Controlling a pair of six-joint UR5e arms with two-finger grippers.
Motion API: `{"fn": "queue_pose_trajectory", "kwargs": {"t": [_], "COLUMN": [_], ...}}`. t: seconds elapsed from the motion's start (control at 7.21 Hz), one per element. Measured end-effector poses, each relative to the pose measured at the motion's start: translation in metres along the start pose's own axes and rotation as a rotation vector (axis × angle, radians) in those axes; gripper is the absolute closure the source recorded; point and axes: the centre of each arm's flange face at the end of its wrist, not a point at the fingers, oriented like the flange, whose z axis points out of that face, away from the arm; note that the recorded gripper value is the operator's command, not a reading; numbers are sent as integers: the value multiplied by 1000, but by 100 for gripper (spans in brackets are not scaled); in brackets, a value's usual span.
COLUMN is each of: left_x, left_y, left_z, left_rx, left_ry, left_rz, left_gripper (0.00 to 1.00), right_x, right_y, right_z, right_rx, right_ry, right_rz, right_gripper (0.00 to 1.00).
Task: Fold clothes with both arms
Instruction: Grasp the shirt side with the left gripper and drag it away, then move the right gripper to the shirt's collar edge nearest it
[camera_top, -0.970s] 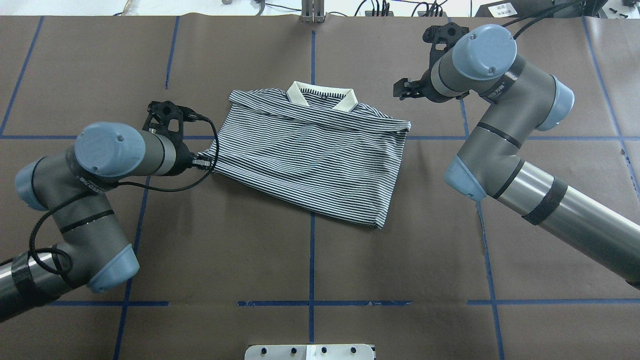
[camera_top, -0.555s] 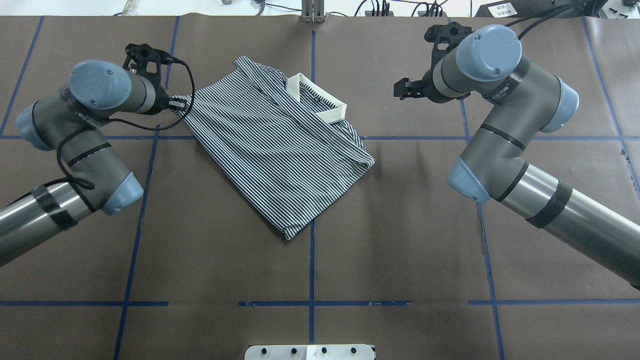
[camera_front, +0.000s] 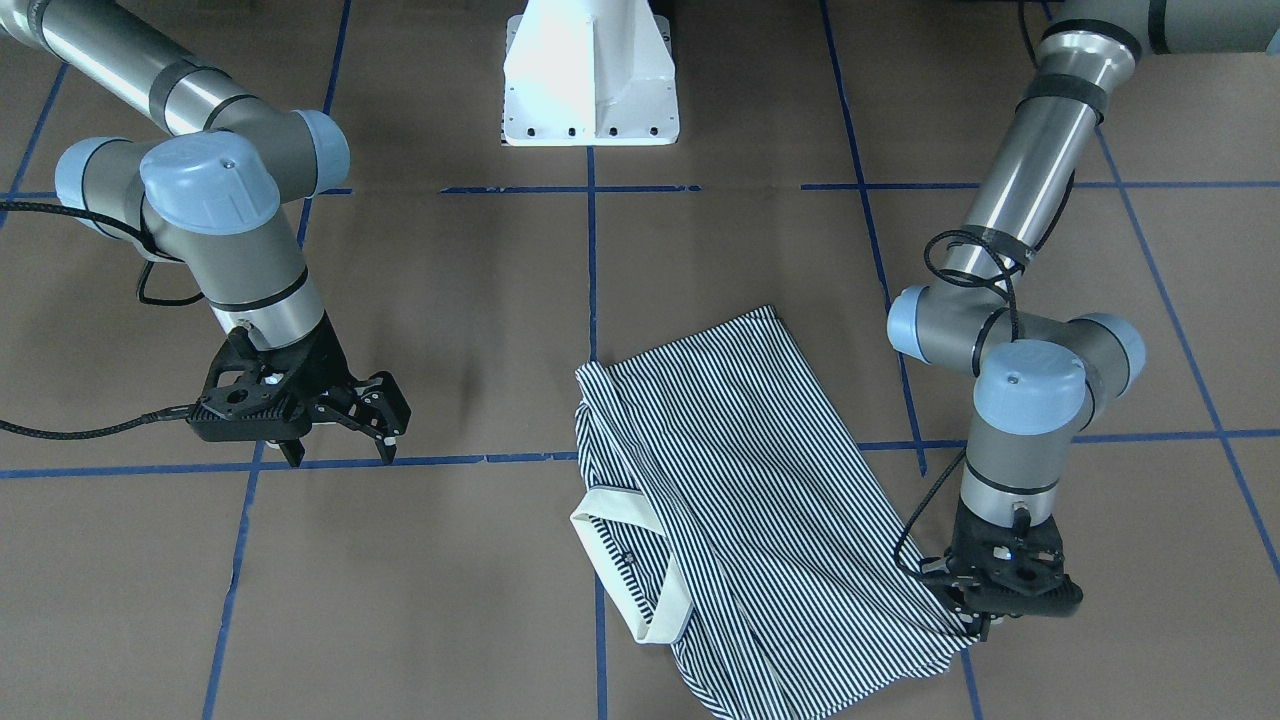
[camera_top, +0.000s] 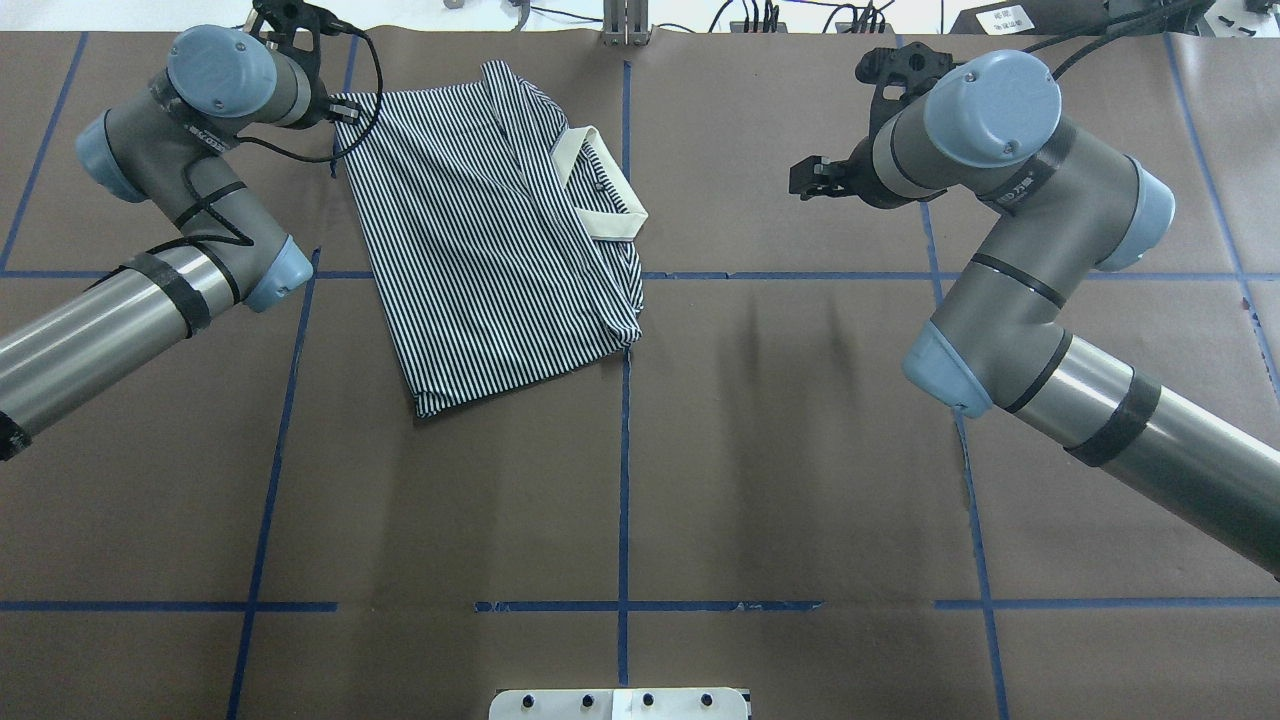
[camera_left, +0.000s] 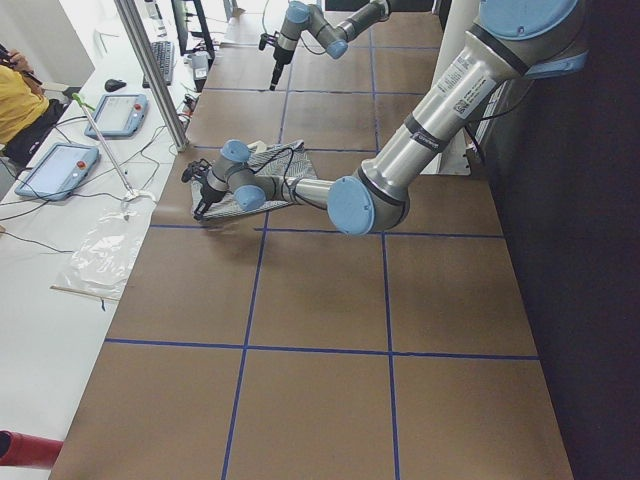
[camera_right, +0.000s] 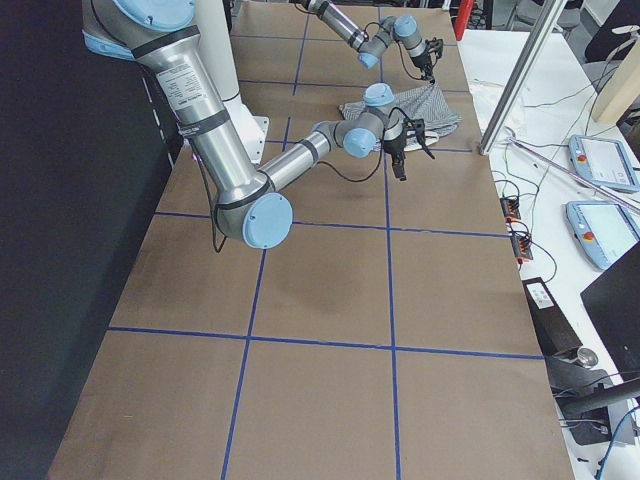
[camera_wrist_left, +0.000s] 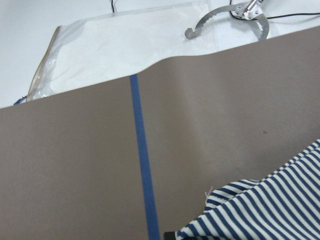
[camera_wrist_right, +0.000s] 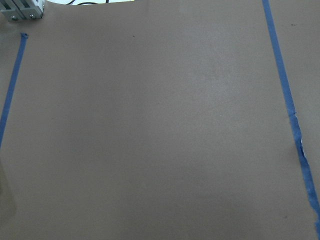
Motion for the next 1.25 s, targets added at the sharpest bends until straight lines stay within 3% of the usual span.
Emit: {"fn": "queue_pose_trajectory", "kwargs": {"t": [0.14, 0.28, 0.69, 0.97, 1.25], "left_x": [-8, -14, -15, -18, -22], "left_y": [-2, -5, -1, 5, 10], "left_z": [-3, -12, -39, -43, -42], "left_rx": [11, 18, 30, 33, 27], "left_ry": [5, 30, 110, 117, 114], "left_rz": [54, 96, 124, 121, 117], "left_gripper": [0, 0, 0, 0, 0], "right_x": [-14, -36, -144, -201, -230], "right_y": [12, 23, 34, 37, 33], "right_z": [3, 6, 38, 77, 99], "right_rx": [-8, -6, 90, 146, 166], "right_ry": [-11, -26, -13, 10, 15], "right_rz": [32, 86, 382, 461, 481], "right_gripper": [11, 31, 34, 34, 34]}}
